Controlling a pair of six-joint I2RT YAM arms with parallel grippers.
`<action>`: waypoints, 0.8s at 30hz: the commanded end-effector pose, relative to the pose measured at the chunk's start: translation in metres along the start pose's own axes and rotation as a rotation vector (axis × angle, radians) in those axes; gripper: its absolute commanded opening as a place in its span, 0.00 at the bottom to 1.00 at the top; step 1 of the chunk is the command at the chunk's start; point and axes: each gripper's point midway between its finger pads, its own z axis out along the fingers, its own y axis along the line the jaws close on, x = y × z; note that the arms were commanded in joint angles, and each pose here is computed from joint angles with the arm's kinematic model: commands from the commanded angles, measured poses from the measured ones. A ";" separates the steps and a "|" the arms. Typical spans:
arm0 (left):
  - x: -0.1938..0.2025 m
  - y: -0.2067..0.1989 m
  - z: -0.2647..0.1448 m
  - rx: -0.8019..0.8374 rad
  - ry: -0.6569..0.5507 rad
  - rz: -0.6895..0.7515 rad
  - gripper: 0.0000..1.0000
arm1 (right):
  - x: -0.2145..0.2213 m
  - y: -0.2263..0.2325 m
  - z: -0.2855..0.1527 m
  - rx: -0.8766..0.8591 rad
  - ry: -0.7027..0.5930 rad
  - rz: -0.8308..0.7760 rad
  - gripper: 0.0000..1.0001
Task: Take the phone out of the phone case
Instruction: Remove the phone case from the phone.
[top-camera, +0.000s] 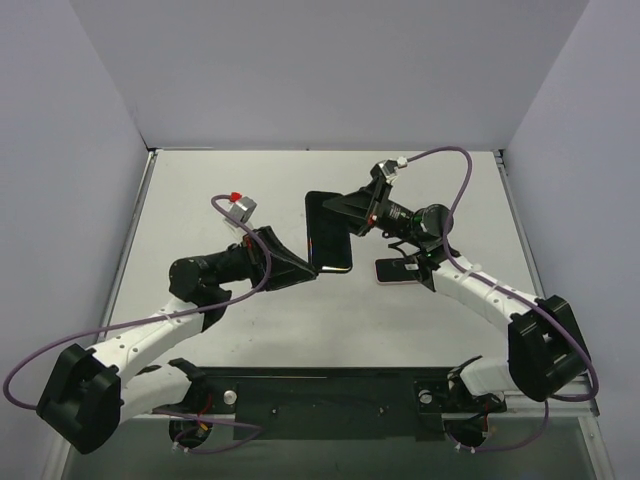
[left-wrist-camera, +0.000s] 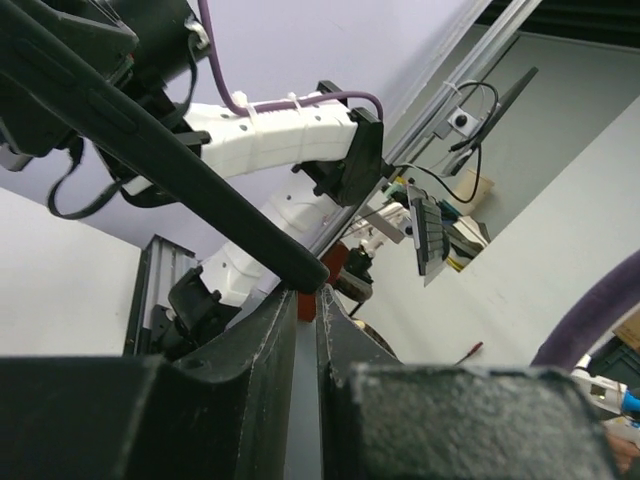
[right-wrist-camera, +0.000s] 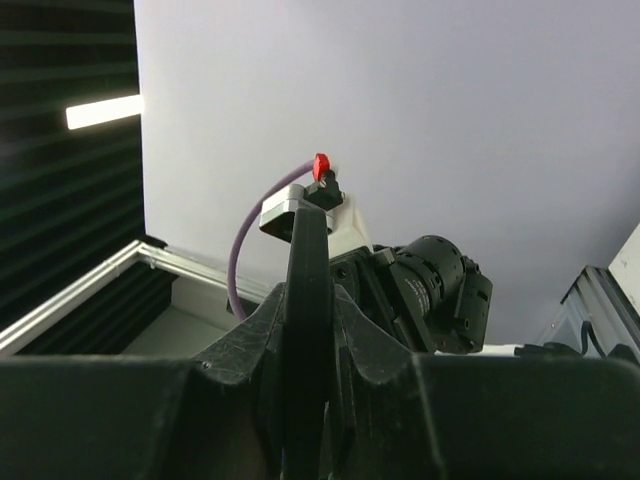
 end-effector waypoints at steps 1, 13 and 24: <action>-0.039 0.035 -0.004 -0.163 -0.171 0.049 0.00 | 0.044 0.106 -0.016 -0.365 0.076 -0.268 0.00; -0.028 -0.006 -0.002 -0.126 -0.106 0.110 0.82 | 0.012 0.066 -0.018 -0.135 -0.029 -0.423 0.00; -0.017 0.022 0.015 -0.212 -0.023 0.039 0.80 | -0.011 0.060 -0.020 -0.034 -0.173 -0.534 0.00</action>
